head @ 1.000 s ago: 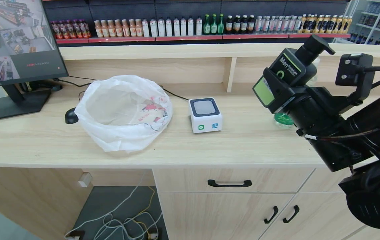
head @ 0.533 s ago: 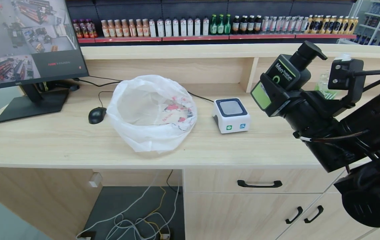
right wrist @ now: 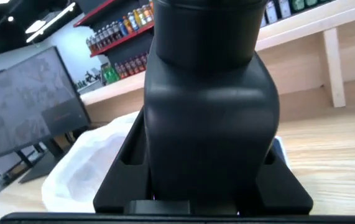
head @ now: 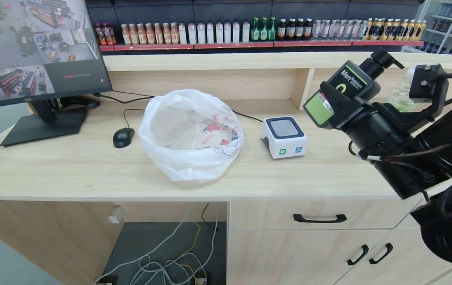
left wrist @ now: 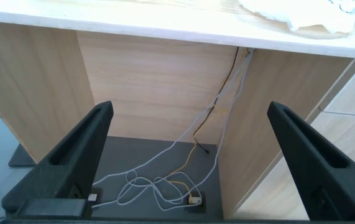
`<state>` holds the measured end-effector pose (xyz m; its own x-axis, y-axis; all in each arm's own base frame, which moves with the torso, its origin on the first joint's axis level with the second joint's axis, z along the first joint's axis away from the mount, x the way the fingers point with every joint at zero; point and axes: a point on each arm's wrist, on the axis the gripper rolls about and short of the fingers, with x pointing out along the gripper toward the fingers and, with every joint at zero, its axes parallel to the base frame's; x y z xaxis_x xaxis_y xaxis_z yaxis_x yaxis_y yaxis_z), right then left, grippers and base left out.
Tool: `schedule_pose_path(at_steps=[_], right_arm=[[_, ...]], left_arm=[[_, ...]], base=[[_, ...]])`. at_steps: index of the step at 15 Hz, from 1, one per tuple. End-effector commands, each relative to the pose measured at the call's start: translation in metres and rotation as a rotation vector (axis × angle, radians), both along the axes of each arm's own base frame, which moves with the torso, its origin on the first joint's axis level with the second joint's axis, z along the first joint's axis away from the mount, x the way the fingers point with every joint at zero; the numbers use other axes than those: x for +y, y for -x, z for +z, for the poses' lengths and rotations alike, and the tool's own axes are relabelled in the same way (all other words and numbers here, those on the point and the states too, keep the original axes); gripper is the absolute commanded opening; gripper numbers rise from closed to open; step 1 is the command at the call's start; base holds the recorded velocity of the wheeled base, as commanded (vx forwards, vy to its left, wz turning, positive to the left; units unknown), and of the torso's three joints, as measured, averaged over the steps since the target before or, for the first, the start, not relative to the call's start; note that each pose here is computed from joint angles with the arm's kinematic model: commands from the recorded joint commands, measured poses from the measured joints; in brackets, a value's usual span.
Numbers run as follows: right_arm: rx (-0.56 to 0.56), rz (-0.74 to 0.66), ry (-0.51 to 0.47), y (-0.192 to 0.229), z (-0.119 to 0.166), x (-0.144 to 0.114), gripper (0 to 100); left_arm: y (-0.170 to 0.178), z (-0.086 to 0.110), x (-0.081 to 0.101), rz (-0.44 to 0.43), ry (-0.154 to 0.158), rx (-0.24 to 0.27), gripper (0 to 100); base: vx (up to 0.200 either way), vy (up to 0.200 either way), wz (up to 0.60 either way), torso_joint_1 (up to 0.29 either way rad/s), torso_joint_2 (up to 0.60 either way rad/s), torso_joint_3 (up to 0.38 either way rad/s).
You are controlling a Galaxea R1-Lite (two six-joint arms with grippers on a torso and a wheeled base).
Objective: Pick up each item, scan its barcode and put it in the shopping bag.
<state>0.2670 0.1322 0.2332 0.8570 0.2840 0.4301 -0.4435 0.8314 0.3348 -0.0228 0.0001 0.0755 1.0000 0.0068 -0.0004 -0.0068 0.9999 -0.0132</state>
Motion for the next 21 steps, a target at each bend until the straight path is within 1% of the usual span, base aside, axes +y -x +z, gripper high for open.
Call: schedule_pose_path(at_steps=[1, 3, 5, 8, 9, 10, 13, 18, 21], right_arm=[[-0.008, 0.010, -0.071, -0.013, 0.015, -0.001, 0], [0.005, 0.007, -0.106, -0.029, 0.020, -0.001, 0], [0.043, 0.032, -0.158, -0.038, 0.019, 0.002, 0], [0.102, 0.055, -0.212, -0.054, 0.005, 0.009, 0], [0.114, 0.061, -0.226, -0.058, 0.001, 0.011, 0], [0.130, 0.059, -0.265, -0.066, -0.004, 0.014, 0], [0.159, 0.053, -0.315, -0.080, -0.014, 0.020, 0], [0.210, 0.073, -0.383, -0.098, -0.012, 0.025, 0], [0.233, 0.075, -0.386, -0.110, -0.008, 0.031, 0]], left_arm=[[0.000, 0.000, 0.000, 0.001, 0.001, 0.000, 100], [0.000, 0.000, 0.000, 0.001, 0.001, 0.000, 100], [0.000, 0.000, 0.000, 0.001, 0.001, 0.000, 100], [0.000, 0.000, 0.000, 0.001, 0.001, 0.000, 100], [0.000, 0.000, 0.000, 0.001, 0.001, 0.000, 100], [0.000, 0.000, 0.000, 0.001, 0.001, 0.000, 100], [0.000, 0.000, 0.000, 0.001, 0.001, 0.000, 100], [0.000, 0.000, 0.000, 0.001, 0.001, 0.000, 100], [0.000, 0.000, 0.000, 0.001, 0.001, 0.000, 100]], base=[[0.000, 0.000, 0.00, 0.000, 0.00, 0.000], [0.000, 0.000, 0.00, 0.000, 0.00, 0.000], [0.000, 0.000, 0.00, 0.000, 0.00, 0.000], [0.000, 0.000, 0.00, 0.000, 0.00, 0.000], [0.000, 0.000, 0.00, 0.000, 0.00, 0.000], [0.000, 0.000, 0.00, 0.000, 0.00, 0.000], [0.000, 0.000, 0.00, 0.000, 0.00, 0.000], [0.000, 0.000, 0.00, 0.000, 0.00, 0.000], [0.000, 0.000, 0.00, 0.000, 0.00, 0.000]])
